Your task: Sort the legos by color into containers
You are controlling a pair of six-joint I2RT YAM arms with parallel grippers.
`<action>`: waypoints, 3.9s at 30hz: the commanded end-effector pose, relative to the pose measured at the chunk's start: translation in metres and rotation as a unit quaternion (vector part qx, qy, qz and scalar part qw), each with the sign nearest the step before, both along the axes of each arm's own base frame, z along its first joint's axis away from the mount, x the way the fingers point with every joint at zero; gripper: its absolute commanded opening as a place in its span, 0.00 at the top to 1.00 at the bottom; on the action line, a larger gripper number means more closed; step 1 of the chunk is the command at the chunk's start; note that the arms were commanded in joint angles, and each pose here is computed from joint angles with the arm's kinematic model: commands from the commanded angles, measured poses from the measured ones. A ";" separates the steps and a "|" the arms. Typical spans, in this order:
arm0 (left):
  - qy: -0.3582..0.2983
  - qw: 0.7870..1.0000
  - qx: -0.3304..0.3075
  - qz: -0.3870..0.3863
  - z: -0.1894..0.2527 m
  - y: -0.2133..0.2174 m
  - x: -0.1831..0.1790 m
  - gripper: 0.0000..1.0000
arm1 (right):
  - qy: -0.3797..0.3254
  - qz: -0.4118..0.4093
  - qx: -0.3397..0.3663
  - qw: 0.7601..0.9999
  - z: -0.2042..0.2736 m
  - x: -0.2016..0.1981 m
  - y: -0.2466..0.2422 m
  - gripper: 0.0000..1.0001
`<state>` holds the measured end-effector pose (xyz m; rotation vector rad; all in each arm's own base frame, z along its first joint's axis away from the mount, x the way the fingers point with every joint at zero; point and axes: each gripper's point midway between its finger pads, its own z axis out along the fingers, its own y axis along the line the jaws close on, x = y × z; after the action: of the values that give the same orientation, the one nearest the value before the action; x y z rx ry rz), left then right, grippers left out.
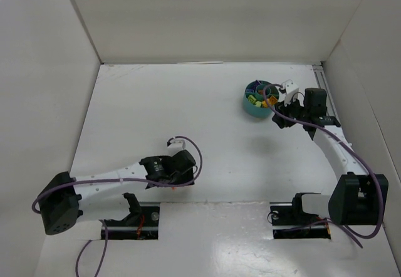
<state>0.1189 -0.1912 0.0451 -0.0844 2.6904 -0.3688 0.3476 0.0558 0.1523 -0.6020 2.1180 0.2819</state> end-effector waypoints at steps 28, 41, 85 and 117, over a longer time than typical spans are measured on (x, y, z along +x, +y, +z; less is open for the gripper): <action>-0.034 0.992 0.121 0.017 -0.015 0.007 0.012 0.60 | -0.007 0.032 -0.020 0.999 0.001 -0.007 0.004 0.51; -0.025 0.992 0.123 -0.005 -0.022 0.000 0.005 0.82 | -0.013 0.027 -0.027 0.999 0.005 -0.009 -0.001 0.51; -0.545 0.777 -0.162 -0.270 0.281 -0.345 0.346 0.80 | -0.098 -0.351 -0.082 0.927 0.066 -0.068 -0.129 0.01; -0.540 0.772 -0.226 -0.245 0.180 -0.370 0.393 0.76 | -0.079 -0.324 -0.079 0.940 0.048 -0.054 -0.122 0.01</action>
<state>0.5117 -0.5597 0.1721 0.5827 1.5235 -0.8369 0.2845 -0.0671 0.1865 0.0140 2.1291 -0.3058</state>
